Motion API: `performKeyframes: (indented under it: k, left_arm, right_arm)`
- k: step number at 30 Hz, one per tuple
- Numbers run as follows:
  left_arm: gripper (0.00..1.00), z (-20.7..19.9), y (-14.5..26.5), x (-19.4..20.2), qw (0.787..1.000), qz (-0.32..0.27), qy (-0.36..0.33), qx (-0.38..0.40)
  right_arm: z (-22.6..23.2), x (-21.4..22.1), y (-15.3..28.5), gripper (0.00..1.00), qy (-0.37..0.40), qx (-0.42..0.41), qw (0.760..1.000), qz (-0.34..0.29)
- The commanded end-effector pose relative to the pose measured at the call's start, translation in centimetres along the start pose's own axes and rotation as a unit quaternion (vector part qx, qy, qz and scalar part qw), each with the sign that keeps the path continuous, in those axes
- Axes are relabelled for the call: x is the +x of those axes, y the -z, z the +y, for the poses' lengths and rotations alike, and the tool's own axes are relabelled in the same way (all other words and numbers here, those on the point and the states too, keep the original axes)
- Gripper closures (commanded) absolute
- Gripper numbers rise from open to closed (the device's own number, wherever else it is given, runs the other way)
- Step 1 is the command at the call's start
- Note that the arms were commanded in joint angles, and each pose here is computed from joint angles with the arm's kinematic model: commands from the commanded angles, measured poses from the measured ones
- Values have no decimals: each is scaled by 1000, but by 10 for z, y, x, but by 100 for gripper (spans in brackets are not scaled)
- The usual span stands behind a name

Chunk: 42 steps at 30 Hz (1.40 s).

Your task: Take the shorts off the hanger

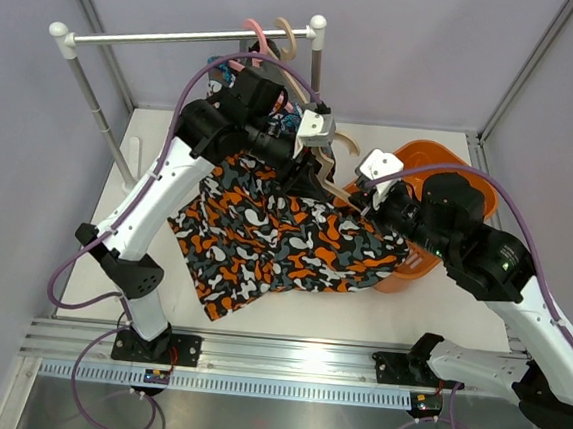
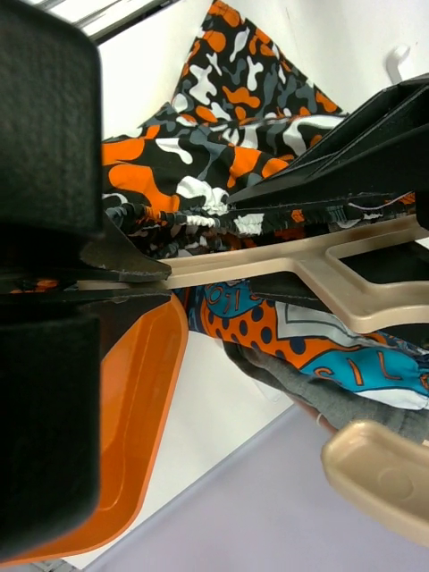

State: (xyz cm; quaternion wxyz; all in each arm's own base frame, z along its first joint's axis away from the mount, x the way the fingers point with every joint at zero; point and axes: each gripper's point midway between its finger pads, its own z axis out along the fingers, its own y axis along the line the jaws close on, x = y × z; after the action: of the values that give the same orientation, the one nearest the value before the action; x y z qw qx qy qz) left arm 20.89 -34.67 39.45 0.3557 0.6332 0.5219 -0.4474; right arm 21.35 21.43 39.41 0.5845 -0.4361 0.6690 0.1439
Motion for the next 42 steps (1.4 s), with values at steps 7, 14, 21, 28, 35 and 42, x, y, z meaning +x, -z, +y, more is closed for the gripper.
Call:
performKeyframes:
  k: [7,14,21,28,35,42]
  left_arm:
    - [100,16,24,-21,983,-12,28,-183]
    - [100,6,68,-40,949,-71,62,-301]
    - [100,17,69,-31,915,-53,78,-393]
    - [100,35,49,6,897,-12,105,-430]
    - [100,48,65,-5,875,-15,104,-473]
    - [100,42,77,-28,872,-48,100,-477]
  right_arm:
    - [-66,-41,12,57,-85,180,977,-74]
    - [-63,-42,16,49,-189,179,965,-38]
    - [-43,-34,-19,51,-263,149,952,39]
    - [-29,-14,-32,51,-287,138,946,65]
    - [-19,7,-37,51,-297,136,940,100]
    - [-11,31,-60,51,-304,146,932,134]
